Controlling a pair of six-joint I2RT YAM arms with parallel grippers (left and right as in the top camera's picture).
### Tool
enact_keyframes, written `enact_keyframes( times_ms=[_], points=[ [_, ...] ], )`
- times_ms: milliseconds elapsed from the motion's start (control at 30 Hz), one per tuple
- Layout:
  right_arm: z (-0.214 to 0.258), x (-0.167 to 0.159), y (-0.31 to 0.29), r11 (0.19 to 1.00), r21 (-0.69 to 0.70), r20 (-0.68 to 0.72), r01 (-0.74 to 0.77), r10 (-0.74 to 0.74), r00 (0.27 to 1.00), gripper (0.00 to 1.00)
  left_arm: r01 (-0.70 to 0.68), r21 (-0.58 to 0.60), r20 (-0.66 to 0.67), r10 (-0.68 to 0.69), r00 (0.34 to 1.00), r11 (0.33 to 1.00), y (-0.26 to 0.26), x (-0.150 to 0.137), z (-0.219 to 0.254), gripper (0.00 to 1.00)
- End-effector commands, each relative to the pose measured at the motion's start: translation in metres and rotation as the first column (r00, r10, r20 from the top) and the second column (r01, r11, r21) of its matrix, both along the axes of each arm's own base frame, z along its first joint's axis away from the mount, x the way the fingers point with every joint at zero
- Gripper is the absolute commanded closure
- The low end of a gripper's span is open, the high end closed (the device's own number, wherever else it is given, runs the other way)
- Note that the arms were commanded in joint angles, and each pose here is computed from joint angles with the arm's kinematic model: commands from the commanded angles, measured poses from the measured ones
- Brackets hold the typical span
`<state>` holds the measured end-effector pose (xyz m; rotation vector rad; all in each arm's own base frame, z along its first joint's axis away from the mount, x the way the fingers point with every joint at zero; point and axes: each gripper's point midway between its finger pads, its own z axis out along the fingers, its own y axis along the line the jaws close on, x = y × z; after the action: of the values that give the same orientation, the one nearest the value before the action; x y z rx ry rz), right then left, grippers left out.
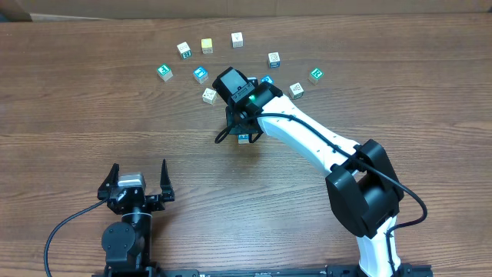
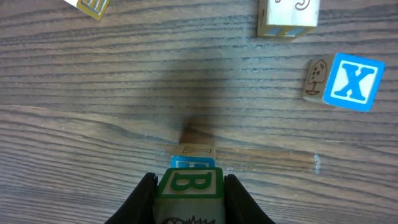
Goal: Form a tower
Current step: 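Lower the B block onto the H block and open the right gripper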
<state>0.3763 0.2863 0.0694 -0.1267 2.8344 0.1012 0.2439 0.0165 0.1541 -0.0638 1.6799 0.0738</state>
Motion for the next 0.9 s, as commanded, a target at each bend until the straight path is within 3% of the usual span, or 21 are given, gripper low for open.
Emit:
enact_keyframes(
  times_ms=[0, 867],
  points=[
    [0.0, 0.001, 0.003, 1.0, 0.013, 0.002, 0.005, -0.005, 1.0, 0.86, -0.021, 0.02, 0.002, 0.021, 1.0, 1.0, 0.005, -0.001, 0.002, 0.0],
    [-0.018, 0.001, 0.004, 0.999, 0.006, -0.03, 0.034, -0.034, 0.999, 0.79, -0.021, 0.02, 0.002, 0.021, 1.0, 1.0, 0.005, -0.001, 0.002, 0.0]
  ],
)
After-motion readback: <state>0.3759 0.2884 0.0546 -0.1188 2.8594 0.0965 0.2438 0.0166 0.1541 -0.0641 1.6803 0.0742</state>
